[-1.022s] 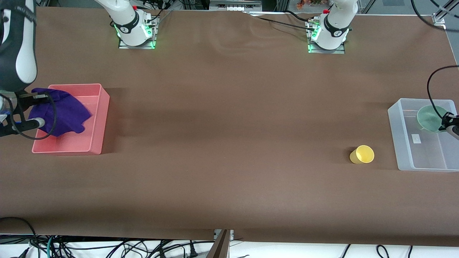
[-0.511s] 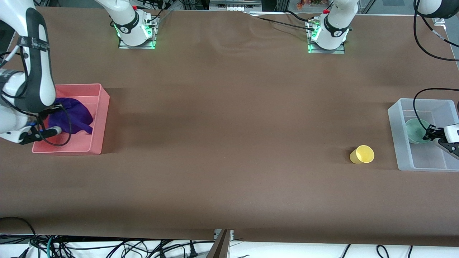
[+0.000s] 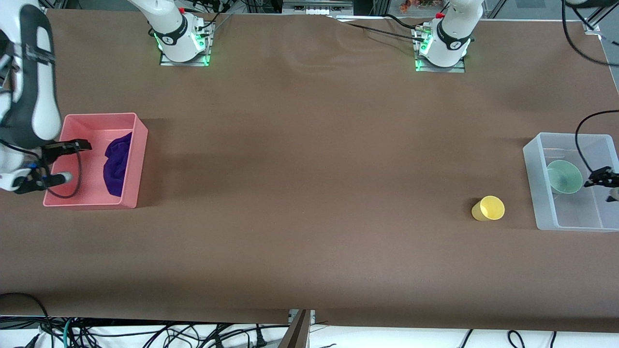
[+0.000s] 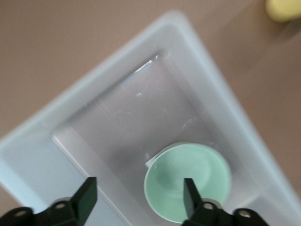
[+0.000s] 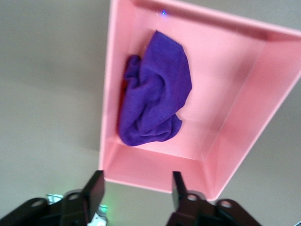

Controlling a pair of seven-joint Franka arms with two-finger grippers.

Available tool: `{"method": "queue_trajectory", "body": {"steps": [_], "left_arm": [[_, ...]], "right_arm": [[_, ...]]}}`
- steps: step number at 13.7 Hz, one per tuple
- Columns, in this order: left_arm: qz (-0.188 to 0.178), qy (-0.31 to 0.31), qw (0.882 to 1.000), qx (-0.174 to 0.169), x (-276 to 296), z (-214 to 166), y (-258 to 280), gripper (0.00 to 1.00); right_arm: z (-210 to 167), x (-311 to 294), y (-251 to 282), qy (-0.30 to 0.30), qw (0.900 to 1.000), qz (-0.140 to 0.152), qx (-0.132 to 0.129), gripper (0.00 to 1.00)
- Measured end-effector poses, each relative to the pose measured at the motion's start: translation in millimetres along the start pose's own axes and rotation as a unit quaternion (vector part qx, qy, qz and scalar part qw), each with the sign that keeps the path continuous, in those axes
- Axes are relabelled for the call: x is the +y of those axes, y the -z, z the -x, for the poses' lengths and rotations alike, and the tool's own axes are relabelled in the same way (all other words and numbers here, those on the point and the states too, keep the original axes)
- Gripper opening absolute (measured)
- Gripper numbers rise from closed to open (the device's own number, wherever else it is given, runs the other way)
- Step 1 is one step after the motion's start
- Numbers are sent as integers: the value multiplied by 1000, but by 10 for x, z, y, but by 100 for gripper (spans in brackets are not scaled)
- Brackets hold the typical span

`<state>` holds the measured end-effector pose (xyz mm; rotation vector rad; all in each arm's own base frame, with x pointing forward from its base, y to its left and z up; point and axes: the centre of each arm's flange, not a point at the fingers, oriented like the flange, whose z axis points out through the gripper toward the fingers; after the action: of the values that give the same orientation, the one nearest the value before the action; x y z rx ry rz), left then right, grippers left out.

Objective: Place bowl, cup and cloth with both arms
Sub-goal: 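Move the left gripper to the yellow cup and grasp it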

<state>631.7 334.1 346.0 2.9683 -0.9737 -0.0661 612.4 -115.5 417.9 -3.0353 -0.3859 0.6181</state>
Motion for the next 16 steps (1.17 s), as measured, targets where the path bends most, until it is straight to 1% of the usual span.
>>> {"method": "queue_trajectory", "body": {"steps": [1, 2, 3, 5, 7, 8, 9, 11, 12, 13, 14, 15, 16], "left_arm": [[0, 13, 1000, 7, 180, -196, 309, 99], [1, 34, 999, 13, 366, -402, 521, 100], [5, 62, 998, 16, 548, -614, 622, 100], [22, 122, 992, 7, 878, -1018, 488, 100], [45, 180, 982, -18, 1192, -1382, 80, 100], [53, 203, 977, -28, 1307, -1527, -146, 100], [58, 219, 974, -31, 1383, -1648, -375, 100], [57, 232, 971, -14, 1402, -1752, -814, 96], [54, 237, 970, -2, 1389, -1754, -1015, 85], [53, 239, 970, 5, 1395, -1744, -1185, 74], [55, 240, 969, 6, 1414, -1737, -1297, 62], [56, 239, 969, 6, 1431, -1736, -1345, 50], [56, 239, 969, 6, 1434, -1738, -1346, 41]], "right_arm": [[69, -109, 275, 6, 1000, -8, 8, 82], [124, -254, 525, 12, 1000, -14, 16, 94], [162, -459, 764, 9, 1000, -16, 22, 100], [182, -1047, 1115, -38, 999, -17, 26, 100], [187, -1630, 1353, -75, 996, -13, 44, 100], [228, -1752, 1467, -82, 995, -11, 60, 100], [288, -1761, 1596, -87, 993, -9, 84, 100], [418, -1620, 1841, -100, 985, -4, 138, 100], [482, -1558, 1940, -106, 981, -3, 161, 100], [540, -1520, 2011, -110, 978, 1, 178, 100], [592, -1491, 2051, -114, 975, 15, 188, 100], [642, -1468, 2057, -117, 974, 29, 190, 100], [681, -1454, 2038, -116, 975, 37, 186, 100]]}}
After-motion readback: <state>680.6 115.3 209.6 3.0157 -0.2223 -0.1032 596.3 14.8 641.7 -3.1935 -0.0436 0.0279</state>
